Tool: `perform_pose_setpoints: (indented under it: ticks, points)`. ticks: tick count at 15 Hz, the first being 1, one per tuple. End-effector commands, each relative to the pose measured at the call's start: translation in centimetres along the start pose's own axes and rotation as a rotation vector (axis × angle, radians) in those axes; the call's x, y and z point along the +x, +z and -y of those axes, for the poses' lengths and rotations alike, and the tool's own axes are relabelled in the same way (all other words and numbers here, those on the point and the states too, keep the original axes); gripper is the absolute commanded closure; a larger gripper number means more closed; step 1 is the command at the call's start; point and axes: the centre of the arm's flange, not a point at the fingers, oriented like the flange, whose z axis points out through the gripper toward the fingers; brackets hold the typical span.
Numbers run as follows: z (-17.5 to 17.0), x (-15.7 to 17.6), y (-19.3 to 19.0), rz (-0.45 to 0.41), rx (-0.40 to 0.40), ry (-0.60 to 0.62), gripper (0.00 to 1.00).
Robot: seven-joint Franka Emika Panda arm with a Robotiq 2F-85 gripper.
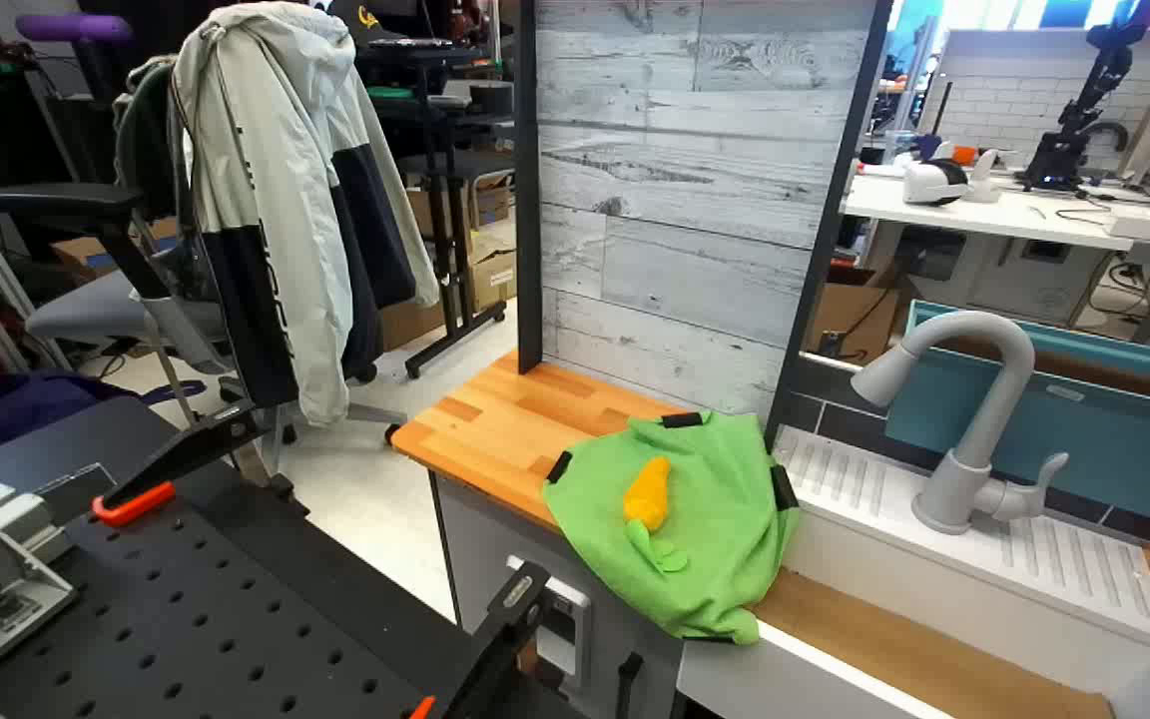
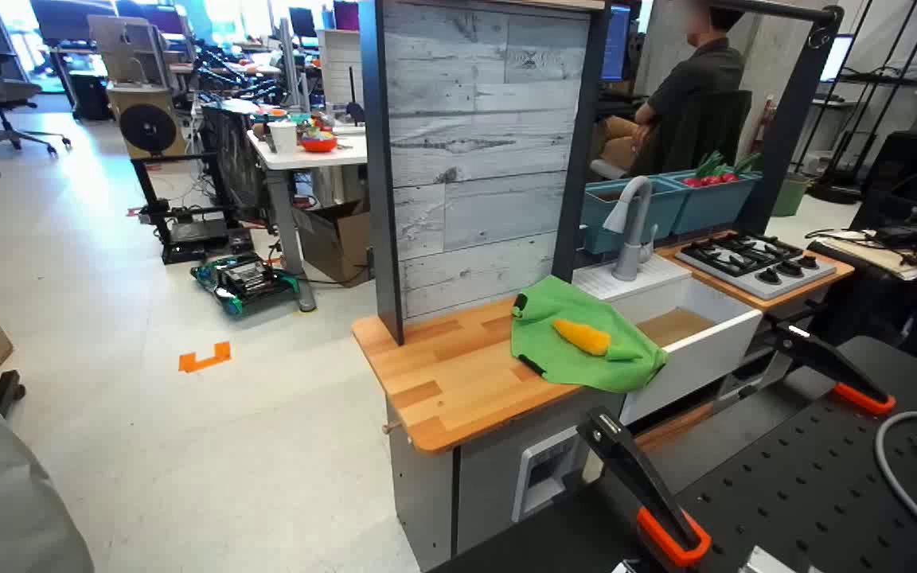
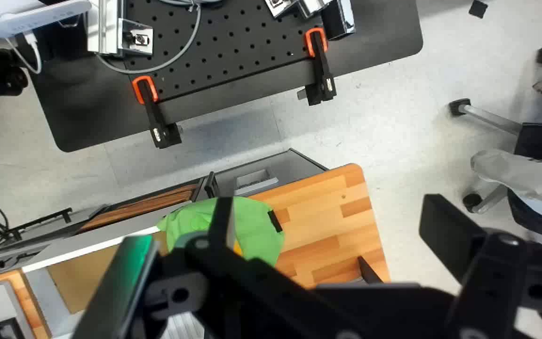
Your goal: Move the carrot plush toy off the green towel and place it on the counter top
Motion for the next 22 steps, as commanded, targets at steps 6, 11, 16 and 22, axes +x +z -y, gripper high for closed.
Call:
perform_pose_setpoints:
  ticks: [6, 11, 16, 22]
  points:
    - [0.1, 0.6, 0.4, -0.004, -0.001, 0.002, 0.00]
    - [-0.2, 4.7, 2.9, -0.055, 0.004, 0.017, 0.00]
    - [-2.2, 10.7, 8.0, -0.082, 0.018, 0.050, 0.00]
    - [-6.9, 17.1, 16.7, -0.076, 0.008, 0.138, 0.00]
